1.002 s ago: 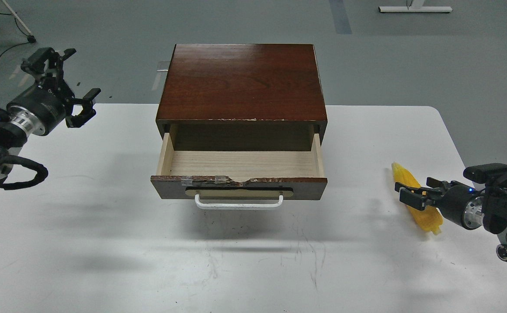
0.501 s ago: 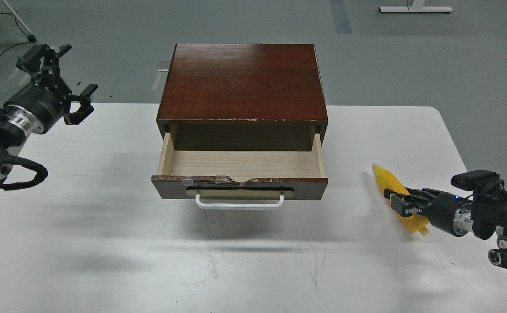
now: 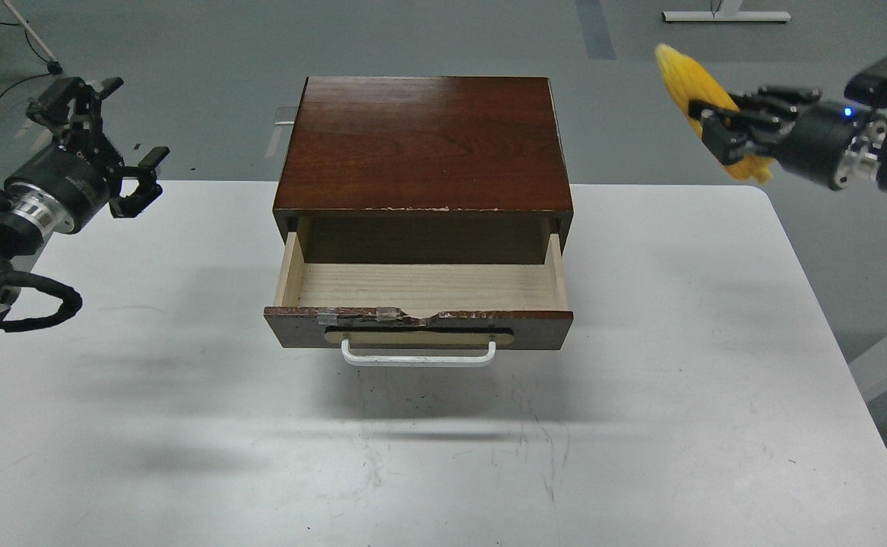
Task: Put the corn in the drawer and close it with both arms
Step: 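Lift the corn with the right gripper and carry it over the drawer, then lower the corn into the open drawer and release it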
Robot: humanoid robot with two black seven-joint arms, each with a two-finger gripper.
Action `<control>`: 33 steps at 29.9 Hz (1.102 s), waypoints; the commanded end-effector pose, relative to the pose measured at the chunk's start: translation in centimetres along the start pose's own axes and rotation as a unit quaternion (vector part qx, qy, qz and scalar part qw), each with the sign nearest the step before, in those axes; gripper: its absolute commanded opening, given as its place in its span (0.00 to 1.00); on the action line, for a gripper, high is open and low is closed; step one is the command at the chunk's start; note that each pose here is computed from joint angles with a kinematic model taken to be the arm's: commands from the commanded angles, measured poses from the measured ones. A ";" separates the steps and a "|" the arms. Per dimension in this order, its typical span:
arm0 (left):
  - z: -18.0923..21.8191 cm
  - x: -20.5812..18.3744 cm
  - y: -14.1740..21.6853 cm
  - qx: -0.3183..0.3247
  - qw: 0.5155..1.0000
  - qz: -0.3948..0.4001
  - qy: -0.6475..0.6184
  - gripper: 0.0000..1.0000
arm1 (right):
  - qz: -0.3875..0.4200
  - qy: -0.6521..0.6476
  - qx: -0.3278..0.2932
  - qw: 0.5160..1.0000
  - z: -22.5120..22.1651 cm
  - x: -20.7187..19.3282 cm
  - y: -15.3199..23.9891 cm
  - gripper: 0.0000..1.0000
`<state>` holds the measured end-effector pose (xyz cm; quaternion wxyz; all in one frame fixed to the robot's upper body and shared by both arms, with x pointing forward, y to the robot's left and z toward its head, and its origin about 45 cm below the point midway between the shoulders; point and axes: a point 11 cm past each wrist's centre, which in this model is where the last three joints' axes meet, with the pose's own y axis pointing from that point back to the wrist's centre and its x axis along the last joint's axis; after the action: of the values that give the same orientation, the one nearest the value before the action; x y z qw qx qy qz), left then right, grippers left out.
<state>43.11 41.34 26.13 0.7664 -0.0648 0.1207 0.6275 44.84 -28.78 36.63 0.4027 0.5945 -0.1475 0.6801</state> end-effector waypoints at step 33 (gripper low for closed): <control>0.8 2.6 1.2 0.002 0.999 0.029 -0.016 0.98 | -0.074 0.194 0.303 0.930 -21.5 2.9 -12.5 1.00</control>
<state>42.47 44.32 26.29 0.7500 -0.0494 0.1109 0.6502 39.04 -5.40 29.83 0.2753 0.5473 0.2029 0.7638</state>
